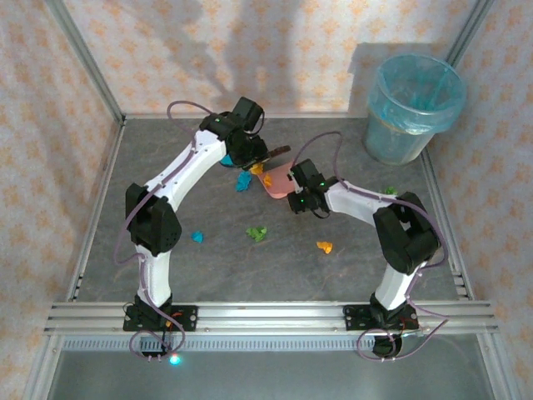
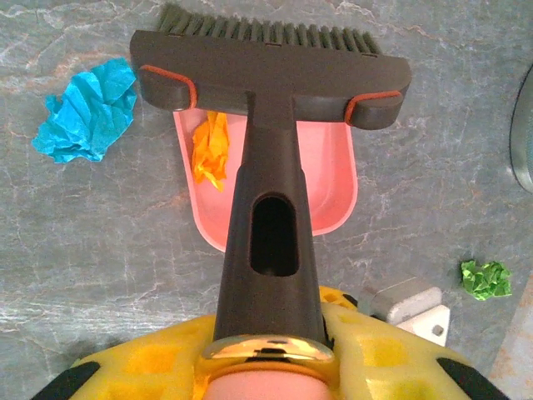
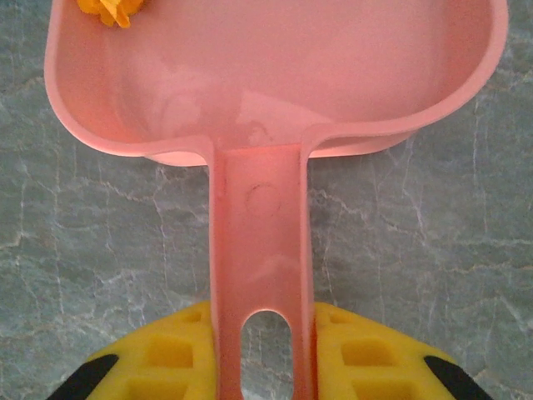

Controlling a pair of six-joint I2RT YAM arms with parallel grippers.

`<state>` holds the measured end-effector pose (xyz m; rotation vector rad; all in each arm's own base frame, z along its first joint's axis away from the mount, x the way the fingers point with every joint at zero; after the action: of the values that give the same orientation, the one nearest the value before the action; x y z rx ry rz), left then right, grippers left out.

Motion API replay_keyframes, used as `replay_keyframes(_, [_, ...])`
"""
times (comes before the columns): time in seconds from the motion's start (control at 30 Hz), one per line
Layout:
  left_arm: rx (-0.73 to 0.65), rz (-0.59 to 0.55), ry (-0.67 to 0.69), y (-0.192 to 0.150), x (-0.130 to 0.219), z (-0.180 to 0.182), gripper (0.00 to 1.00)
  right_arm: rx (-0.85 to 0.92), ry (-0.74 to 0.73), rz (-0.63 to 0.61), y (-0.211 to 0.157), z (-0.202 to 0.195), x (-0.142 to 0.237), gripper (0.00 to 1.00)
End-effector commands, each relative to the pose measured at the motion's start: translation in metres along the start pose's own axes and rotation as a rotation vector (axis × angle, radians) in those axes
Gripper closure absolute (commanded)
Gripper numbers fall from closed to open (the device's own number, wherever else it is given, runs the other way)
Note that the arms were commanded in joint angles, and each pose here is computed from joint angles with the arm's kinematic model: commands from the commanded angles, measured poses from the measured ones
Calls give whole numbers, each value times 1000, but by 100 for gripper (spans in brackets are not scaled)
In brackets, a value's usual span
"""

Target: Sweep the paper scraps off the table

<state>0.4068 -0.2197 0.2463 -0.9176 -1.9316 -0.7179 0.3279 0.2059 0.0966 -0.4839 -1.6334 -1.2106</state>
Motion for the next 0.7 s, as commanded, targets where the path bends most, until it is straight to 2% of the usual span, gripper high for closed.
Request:
replay_keyframes(0.0, [-40, -50, 34, 12, 23, 5, 100, 18, -19, 12, -9, -2, 8, 100])
replay_keyframes(0.47, [-61, -66, 121, 19, 20, 22, 100, 19, -25, 28, -10, -3, 10, 100])
replay_keyframes(0.67, [-53, -27, 93, 11, 14, 19, 100, 18, -15, 32, -11, -1, 8, 100])
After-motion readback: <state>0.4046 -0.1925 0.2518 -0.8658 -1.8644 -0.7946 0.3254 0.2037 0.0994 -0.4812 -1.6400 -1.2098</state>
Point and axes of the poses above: each hand's point on the last joint's axis, 136 mm out from that joint toward the fingers, its own x axis back along the fingers, its own z axis along the line the jaws close on, y = z × x, the point moved 5 cm from there along x, back along the fingers, and after that the axes turned 7 degrees about x, right-handed, at the moved point
